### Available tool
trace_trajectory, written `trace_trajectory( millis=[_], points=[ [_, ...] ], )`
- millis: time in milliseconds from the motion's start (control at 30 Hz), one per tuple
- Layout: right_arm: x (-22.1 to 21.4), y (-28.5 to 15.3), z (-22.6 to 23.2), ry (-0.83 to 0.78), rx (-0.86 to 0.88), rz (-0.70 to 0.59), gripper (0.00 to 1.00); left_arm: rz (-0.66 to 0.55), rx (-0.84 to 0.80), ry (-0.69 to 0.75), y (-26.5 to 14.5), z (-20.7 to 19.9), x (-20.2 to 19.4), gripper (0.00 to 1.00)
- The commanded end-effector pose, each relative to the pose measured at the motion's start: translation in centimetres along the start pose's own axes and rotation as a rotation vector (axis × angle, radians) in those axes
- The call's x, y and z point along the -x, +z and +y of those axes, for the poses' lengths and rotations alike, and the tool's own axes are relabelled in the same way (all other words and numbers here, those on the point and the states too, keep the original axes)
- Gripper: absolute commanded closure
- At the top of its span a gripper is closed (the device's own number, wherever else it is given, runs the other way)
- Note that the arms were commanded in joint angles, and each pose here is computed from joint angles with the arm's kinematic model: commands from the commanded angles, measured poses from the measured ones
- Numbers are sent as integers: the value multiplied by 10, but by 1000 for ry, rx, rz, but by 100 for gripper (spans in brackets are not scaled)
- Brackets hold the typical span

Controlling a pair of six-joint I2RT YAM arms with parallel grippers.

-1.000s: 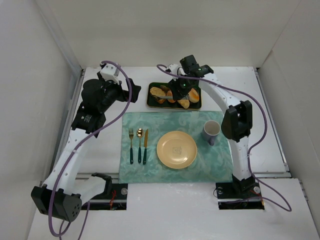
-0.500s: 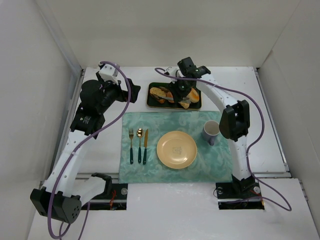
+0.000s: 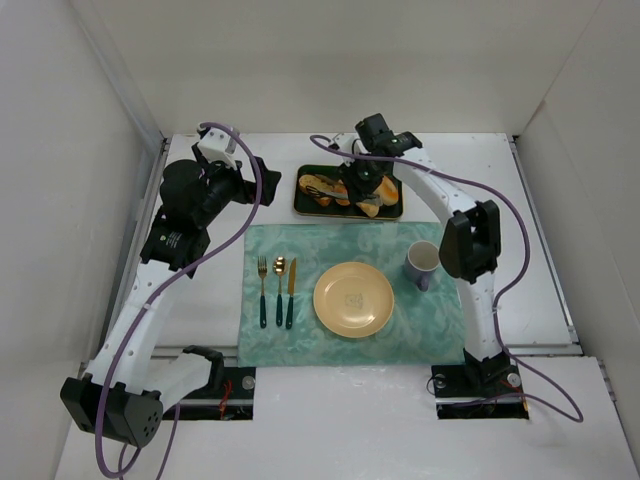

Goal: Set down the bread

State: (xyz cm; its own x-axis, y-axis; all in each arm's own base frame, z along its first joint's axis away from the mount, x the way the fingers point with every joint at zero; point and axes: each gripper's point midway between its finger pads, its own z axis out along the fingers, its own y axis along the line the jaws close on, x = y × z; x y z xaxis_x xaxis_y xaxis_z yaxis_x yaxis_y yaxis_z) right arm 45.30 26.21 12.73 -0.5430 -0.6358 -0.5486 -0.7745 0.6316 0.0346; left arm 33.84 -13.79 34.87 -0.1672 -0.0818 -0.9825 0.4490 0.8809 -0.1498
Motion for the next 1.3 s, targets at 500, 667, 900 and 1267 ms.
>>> trace_trajectory(
  millis=[500,667,900,1267],
  points=[
    [48,-67,13,-46,-36,-202,58,-72,-4,16,-6,-4,21,0],
    [49,-73,18,-42,-21,-219,58,-72,-4,16,-6,-4,21,0],
    [46,-94,33,-53,17,-249,58,-72,-4,16,-6,-4,21,0],
    [10,-149,79,-115,123,-276,58,-46,9,10,0,1,11,0]
  ],
)
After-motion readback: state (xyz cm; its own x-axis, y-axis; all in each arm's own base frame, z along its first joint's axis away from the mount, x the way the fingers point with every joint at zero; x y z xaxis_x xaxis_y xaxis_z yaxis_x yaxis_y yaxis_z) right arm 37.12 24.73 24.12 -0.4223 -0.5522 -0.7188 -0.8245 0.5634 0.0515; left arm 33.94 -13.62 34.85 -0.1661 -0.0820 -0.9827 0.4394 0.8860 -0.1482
